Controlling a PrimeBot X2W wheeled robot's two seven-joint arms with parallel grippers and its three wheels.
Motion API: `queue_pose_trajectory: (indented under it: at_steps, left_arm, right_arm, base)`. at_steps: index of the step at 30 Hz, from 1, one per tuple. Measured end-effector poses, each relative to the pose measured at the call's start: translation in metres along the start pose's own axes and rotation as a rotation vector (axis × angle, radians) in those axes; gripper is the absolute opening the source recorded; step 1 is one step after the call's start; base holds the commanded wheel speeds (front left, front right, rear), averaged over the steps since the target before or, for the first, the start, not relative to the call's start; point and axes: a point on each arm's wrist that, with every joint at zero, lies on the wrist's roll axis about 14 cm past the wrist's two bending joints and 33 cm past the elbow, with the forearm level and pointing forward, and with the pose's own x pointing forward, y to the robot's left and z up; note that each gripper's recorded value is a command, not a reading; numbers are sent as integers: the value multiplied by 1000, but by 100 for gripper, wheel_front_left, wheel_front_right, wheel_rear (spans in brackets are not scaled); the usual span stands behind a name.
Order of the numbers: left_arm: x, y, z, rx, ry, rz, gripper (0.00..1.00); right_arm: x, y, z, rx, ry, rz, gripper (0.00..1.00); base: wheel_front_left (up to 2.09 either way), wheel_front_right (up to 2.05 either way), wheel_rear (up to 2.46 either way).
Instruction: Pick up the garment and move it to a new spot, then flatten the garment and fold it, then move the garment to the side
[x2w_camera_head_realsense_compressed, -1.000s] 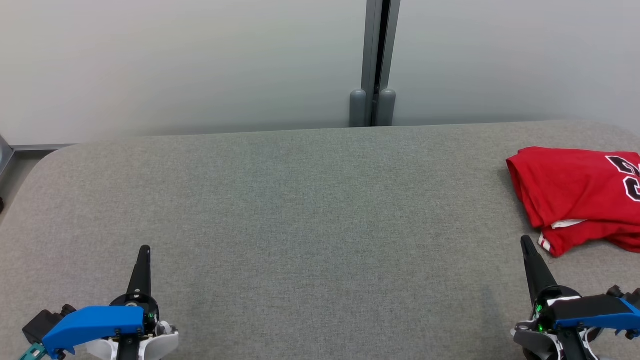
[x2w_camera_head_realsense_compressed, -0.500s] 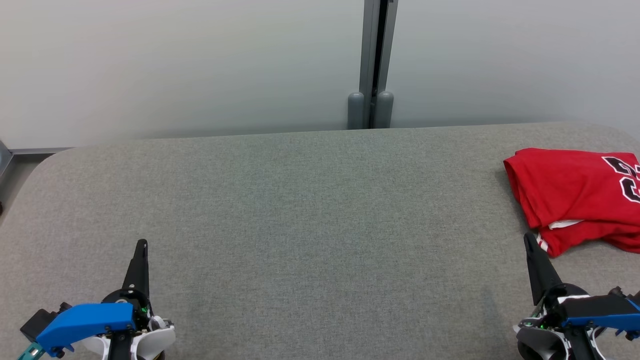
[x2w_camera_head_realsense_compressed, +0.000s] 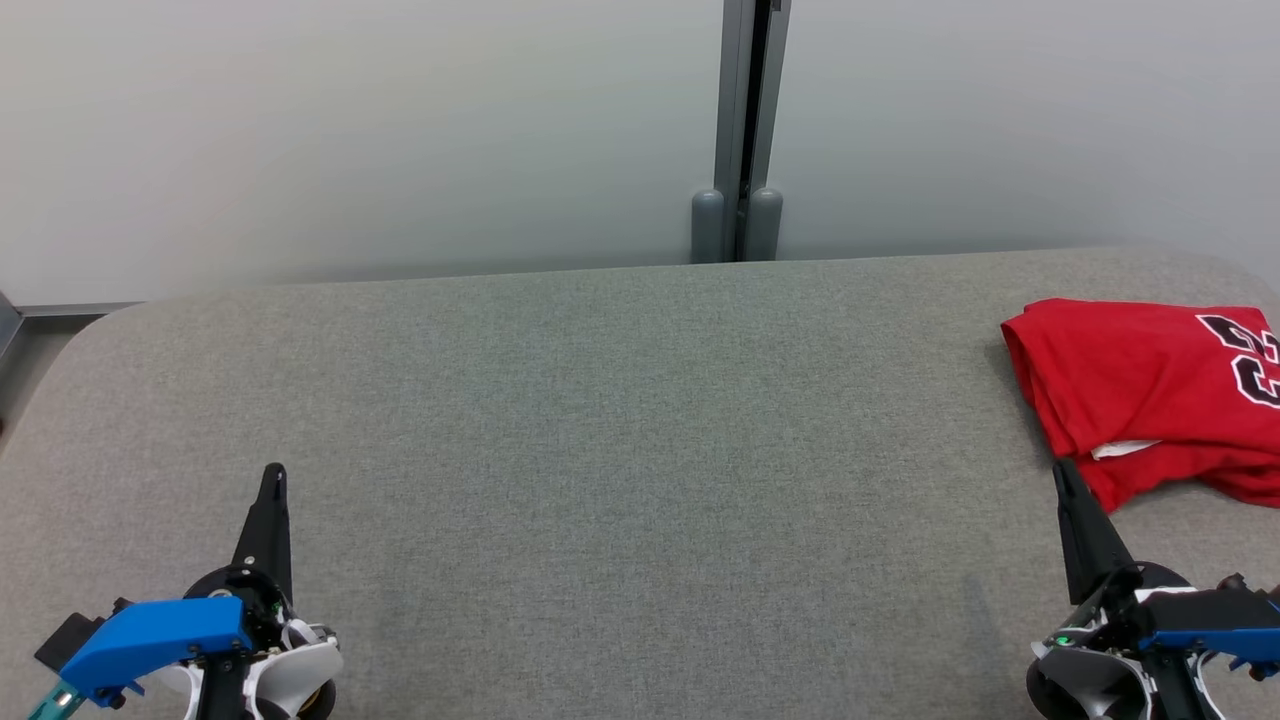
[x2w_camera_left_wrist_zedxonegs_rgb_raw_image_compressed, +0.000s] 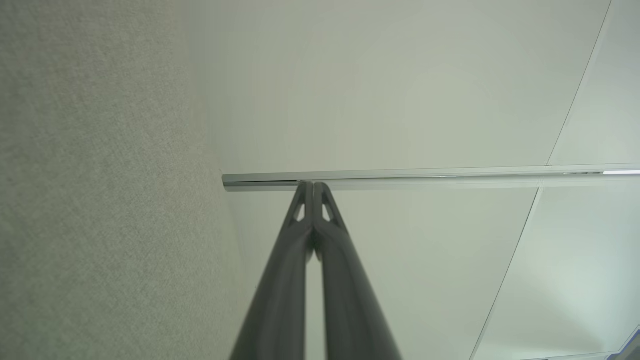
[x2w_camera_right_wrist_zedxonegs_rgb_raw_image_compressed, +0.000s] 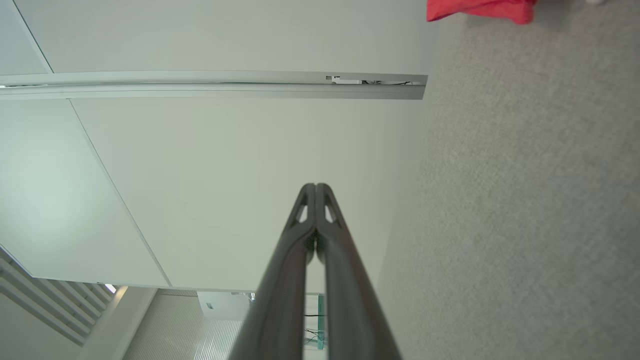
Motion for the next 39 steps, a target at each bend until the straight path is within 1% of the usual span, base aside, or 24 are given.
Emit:
queue_pose_trajectory:
  at_steps: [39]
  left_arm:
    - [0,-1,0,-1,0,-2,0]
  right_arm:
    - [0,0,0,3,0,1,0]
  base:
    - [0,0,0]
